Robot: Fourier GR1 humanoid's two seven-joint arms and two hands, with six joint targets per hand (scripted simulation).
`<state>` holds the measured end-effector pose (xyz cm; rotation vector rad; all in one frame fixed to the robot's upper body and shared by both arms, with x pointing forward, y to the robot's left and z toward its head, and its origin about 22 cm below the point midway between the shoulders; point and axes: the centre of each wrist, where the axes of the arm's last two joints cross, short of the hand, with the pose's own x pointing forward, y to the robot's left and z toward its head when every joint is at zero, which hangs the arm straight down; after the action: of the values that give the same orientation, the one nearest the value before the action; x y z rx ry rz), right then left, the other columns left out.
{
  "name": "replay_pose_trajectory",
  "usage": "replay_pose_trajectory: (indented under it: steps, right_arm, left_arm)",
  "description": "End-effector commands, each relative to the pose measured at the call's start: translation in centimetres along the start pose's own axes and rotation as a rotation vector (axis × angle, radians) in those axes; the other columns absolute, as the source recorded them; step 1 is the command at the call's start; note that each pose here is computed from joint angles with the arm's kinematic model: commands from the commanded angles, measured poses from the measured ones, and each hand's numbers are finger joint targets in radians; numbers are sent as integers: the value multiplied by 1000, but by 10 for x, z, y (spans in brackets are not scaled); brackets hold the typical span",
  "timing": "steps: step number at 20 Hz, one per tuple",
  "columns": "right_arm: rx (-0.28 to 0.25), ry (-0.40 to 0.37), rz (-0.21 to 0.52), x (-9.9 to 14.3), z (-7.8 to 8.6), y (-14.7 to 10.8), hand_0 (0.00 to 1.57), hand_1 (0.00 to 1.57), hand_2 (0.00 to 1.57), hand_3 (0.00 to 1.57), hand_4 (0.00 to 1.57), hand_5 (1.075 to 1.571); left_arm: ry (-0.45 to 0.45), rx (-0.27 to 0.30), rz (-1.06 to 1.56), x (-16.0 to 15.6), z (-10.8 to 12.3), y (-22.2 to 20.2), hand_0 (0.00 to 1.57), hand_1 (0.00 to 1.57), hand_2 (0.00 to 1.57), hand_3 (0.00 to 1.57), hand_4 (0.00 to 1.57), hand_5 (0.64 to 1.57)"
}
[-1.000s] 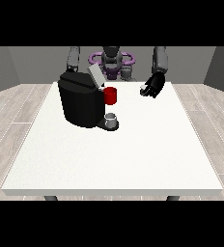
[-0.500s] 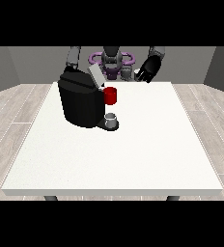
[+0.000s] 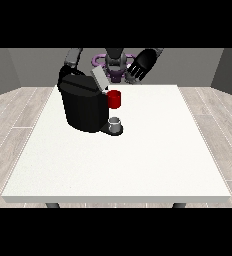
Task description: Insert the coffee pod into the coffee machine and close the lid
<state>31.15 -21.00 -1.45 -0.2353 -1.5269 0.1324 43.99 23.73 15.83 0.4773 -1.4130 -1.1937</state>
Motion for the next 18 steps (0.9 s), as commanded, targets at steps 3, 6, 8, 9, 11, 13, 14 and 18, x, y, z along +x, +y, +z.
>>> replay_pose_trajectory:
  steps: [3, 6, 8, 9, 11, 13, 14, 18]
  right_arm:
    - [-26, -53, 9, 4, -5, 7, 0, 0, 0, 0, 0, 1571]
    - [-14, -101, -9, 34, -17, -1, 0, 0, 0, 0, 0, 1571]
    - [-12, -131, -8, 57, -31, -15, 0, 0, 0, 0, 263, 1571]
    - [-12, -127, 2, 73, -30, 2, 0, 0, 0, 0, 178, 1571]
    - [-19, -121, -23, 41, -19, -2, 0, 0, 0, 0, 0, 1571]
    - [-6, -167, -7, 57, -28, -15, 0, 0, 0, 0, 0, 1571]
    - [-16, -138, 16, 63, -29, -7, 0, 0, 0, 0, 0, 1571]
    - [-43, -204, -10, 64, -32, -7, 0, 0, 0, 0, 100, 1571]
  left_arm:
    - [-22, 67, 41, 46, -4, 61, 1195, 1195, 1240, 1260, 489, 1571]
    - [-16, 107, 13, 37, 4, 79, 1216, 1216, 1265, 1256, 470, 1571]
    - [-28, 148, -35, 40, 5, 81, 1155, 1155, 1247, 1266, 484, 1571]
    - [8, 164, -27, 36, 2, 78, 1203, 1203, 1267, 1262, 487, 1571]
    - [-2, 161, -12, 40, 7, 91, 1247, 1247, 1299, 1249, 479, 1571]
    - [-13, 218, -35, 44, 11, 103, 1225, 1225, 1284, 1233, 478, 1571]
    - [-26, 178, -20, 43, 5, 94, 1239, 1239, 1290, 1248, 479, 1571]
    - [-39, 204, -47, 45, 13, 113, 1223, 1223, 1288, 1245, 491, 1571]
